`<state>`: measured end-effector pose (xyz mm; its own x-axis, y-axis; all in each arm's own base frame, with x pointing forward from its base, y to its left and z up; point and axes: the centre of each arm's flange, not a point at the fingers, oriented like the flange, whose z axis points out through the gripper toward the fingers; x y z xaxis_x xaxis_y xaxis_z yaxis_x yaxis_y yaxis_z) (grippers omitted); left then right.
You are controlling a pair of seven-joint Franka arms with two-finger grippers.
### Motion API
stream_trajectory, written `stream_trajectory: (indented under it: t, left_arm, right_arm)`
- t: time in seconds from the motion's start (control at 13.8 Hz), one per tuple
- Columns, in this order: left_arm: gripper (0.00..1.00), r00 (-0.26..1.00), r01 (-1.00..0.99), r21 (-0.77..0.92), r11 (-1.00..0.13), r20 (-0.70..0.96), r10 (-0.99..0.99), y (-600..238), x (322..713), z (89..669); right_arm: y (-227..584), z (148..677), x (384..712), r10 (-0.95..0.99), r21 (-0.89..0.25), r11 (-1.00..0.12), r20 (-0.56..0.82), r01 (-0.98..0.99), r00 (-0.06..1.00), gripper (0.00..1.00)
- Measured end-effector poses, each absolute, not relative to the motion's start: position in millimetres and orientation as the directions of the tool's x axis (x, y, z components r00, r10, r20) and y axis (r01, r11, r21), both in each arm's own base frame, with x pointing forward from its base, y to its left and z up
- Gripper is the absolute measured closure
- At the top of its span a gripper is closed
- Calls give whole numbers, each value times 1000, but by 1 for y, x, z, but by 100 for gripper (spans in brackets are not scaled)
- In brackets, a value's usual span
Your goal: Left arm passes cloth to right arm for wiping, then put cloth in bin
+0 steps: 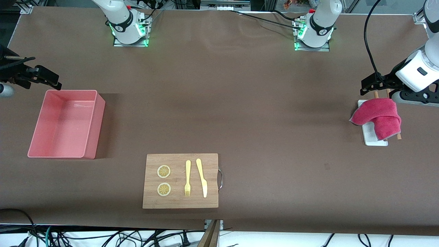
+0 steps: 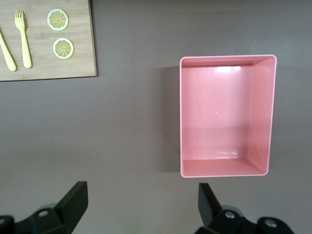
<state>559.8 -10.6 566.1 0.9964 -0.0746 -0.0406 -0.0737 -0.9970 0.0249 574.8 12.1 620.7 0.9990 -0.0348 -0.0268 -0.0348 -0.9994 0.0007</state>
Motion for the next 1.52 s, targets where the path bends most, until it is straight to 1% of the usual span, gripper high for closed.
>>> stream_trajectory:
  t: [0.94,1.23,1.52]
  left_arm:
    - [0,997,-55,25,-998,-62,-56,-11,558,562]
    - [0,993,-55,27,-998,-104,-57,-11,553,559]
    - [0,992,-54,27,-998,-109,-57,-11,553,559]
  right_arm:
    - [11,621,575,-37,1,-999,-27,-37,999,0]
    - [10,621,575,-38,1,-999,-27,-38,999,0]
    - [10,621,575,-38,1,-999,-25,-38,999,0]
